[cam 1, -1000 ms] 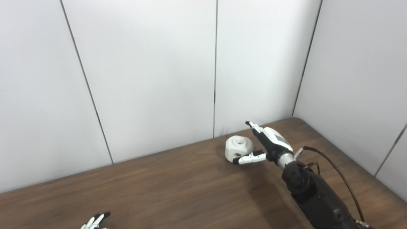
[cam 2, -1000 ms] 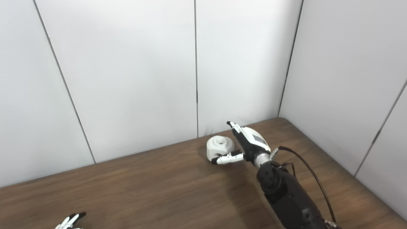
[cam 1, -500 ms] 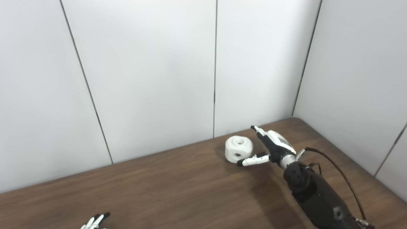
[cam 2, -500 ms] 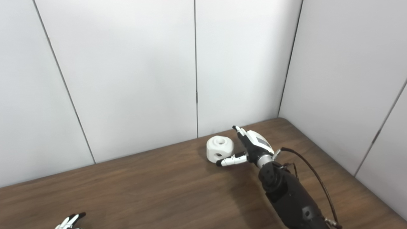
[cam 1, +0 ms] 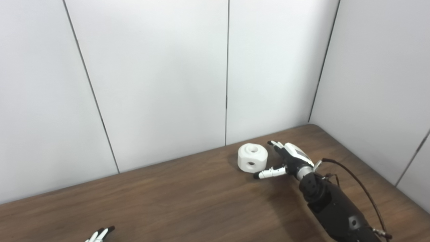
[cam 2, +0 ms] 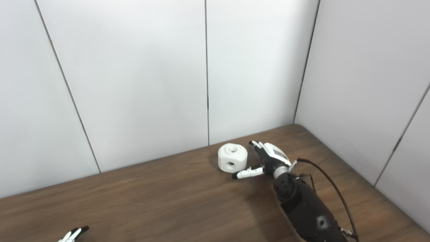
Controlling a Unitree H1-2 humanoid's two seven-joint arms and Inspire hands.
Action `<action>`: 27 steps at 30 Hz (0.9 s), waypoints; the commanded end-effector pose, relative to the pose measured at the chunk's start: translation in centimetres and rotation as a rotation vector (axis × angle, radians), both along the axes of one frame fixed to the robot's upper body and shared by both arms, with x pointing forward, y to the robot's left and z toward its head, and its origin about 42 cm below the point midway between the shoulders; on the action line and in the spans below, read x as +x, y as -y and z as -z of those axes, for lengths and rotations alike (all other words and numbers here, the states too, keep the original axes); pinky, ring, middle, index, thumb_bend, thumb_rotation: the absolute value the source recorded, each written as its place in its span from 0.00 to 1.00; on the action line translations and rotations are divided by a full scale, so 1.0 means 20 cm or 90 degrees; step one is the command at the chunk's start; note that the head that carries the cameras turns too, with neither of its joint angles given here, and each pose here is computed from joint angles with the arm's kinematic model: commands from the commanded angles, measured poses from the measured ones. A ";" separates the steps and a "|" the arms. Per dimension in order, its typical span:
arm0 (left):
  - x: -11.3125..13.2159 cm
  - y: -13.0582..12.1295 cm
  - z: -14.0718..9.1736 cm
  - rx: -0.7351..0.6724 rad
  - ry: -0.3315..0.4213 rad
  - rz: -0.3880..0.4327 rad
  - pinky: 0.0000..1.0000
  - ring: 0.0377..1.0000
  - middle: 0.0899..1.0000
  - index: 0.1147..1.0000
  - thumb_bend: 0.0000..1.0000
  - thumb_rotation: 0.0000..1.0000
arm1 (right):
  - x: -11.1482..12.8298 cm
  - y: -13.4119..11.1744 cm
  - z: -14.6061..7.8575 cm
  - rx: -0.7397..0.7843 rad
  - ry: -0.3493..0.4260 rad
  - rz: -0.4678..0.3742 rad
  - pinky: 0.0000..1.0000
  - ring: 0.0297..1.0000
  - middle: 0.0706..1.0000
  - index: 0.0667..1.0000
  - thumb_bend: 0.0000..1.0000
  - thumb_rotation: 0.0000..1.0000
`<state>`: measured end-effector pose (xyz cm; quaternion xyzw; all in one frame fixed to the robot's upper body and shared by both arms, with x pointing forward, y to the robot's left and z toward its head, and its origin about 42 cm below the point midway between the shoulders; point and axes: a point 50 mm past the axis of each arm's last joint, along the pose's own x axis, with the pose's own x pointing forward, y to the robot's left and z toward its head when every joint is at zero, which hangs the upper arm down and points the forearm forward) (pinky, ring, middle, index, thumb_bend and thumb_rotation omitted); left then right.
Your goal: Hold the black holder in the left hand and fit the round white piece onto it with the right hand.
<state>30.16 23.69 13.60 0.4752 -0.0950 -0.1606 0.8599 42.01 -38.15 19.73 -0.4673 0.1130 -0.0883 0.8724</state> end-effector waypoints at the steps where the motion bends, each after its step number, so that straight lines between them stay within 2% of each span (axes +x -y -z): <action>1: -0.01 -0.03 -0.02 0.011 0.006 0.002 1.00 1.00 0.96 0.41 0.51 0.04 | 0.06 0.00 -0.16 -0.015 0.062 -0.009 0.93 1.00 1.00 0.94 1.00 0.47; 15: -0.02 -0.03 -0.01 0.009 0.003 0.000 1.00 1.00 0.96 0.41 0.51 0.05 | 0.09 -0.04 -0.17 -0.009 0.078 -0.019 0.92 1.00 1.00 0.93 1.00 0.44; 27: -0.03 -0.03 0.00 0.003 0.001 -0.001 1.00 1.00 0.96 0.41 0.51 0.05 | 0.12 -0.06 -0.19 -0.010 0.086 -0.029 0.89 1.00 1.00 0.93 1.00 0.46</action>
